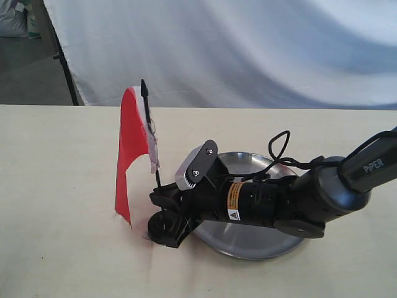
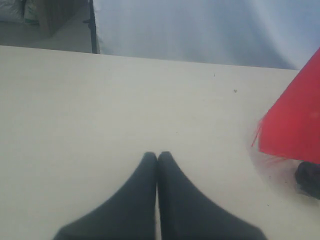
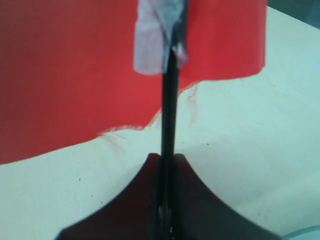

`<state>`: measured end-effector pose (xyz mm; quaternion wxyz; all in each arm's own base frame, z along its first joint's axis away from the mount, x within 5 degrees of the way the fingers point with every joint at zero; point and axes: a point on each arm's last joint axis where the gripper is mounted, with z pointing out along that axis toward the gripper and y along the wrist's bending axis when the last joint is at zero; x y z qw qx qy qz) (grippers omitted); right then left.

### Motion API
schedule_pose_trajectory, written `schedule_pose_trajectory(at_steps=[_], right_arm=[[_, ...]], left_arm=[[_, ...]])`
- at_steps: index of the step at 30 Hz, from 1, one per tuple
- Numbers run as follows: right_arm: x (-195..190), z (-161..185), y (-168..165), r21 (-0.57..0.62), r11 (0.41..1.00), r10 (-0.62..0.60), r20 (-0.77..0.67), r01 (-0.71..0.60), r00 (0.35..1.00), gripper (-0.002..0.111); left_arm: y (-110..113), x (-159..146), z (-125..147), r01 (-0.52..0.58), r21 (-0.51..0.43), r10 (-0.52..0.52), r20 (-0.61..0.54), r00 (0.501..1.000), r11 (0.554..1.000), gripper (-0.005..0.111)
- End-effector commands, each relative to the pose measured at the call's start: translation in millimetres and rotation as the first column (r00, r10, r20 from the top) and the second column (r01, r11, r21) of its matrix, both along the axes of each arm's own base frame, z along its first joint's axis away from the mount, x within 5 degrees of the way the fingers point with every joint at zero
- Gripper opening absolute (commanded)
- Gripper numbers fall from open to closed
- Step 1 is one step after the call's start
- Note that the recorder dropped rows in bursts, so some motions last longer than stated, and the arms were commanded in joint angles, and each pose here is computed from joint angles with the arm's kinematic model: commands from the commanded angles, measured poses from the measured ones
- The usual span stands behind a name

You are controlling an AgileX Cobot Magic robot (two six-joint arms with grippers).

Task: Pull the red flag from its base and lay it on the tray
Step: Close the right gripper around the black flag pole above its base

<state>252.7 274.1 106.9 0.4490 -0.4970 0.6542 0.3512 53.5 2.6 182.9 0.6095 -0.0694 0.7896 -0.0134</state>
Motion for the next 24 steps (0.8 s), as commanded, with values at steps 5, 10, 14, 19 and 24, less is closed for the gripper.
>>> schedule_pose_trajectory(at_steps=[5, 10, 14, 19, 24], right_arm=[[0.7, 6.5, 3.3, 0.110, 0.990, -0.073, -0.164, 0.092, 0.984, 0.000], [0.3, 6.2, 3.3, 0.104, 0.991, -0.066, -0.150, 0.082, 0.986, 0.000], [-4.4, 3.3, 3.9, 0.035, 0.999, 0.028, -0.001, -0.028, 1.000, 0.000], [-4.6, 3.4, 4.0, 0.016, 0.998, 0.057, 0.073, -0.058, 0.996, 0.000], [-6.1, 7.2, 5.5, 0.054, 0.995, 0.078, 0.100, -0.084, 0.992, 0.000]], left_arm=[[-0.1, -0.1, -0.7, -0.002, -0.005, 0.002, 0.003, 1.000, 1.000, 0.000], [-0.1, -0.1, -0.7, -0.002, -0.005, 0.002, 0.003, 1.000, 1.000, 0.000], [-0.1, -0.1, -0.7, -0.002, -0.005, 0.002, 0.003, 1.000, 1.000, 0.000], [-0.1, -0.1, -0.7, -0.002, -0.005, 0.002, 0.003, 1.000, 1.000, 0.000], [-0.1, -0.1, -0.7, -0.002, -0.005, 0.002, 0.003, 1.000, 1.000, 0.000]])
